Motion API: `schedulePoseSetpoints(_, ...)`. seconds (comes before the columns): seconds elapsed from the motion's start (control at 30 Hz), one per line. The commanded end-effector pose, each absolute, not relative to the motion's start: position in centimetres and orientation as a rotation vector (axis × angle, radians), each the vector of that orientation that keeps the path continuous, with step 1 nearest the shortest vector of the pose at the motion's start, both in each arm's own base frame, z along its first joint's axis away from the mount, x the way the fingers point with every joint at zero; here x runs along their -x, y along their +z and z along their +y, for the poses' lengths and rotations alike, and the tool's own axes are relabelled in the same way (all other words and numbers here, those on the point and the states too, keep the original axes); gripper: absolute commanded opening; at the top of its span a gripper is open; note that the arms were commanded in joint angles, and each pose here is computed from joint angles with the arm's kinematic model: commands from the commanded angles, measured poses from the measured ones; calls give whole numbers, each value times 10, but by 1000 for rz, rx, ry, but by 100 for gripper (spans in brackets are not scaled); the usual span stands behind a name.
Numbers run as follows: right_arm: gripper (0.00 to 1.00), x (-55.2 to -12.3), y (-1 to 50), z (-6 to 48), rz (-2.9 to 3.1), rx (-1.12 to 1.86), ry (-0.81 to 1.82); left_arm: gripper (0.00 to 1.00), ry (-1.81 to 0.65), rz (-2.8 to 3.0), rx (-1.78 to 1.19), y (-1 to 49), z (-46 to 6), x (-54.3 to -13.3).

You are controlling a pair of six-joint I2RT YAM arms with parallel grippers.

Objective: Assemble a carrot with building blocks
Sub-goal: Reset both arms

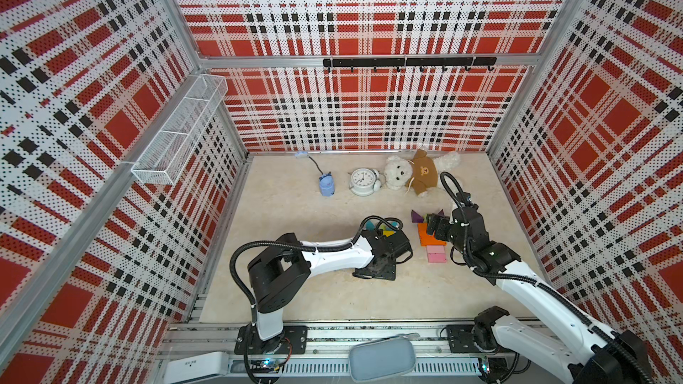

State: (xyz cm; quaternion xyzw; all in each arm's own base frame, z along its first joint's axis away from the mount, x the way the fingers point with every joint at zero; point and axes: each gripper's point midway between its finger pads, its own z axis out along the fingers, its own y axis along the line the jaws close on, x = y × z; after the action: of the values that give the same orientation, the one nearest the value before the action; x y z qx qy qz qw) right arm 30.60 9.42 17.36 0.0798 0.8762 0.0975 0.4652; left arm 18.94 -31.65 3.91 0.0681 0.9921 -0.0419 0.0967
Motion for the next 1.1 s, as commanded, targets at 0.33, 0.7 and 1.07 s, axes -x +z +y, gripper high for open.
schedulePoseSetpoints(0.33, 89, -309, 178, 95, 2126, -188, 247, 80, -121, 2898, -220, 44, -316, -196)
schedulePoseSetpoints(0.7, 100, -306, 208, 99, 2018, -138, 303, 100, -229, 2447, -332, 204, -286, -238)
schedulePoseSetpoints(1.07, 100, -331, 217, 88, 1841, -272, 286, 99, 255, 1801, 96, 318, -117, -253)
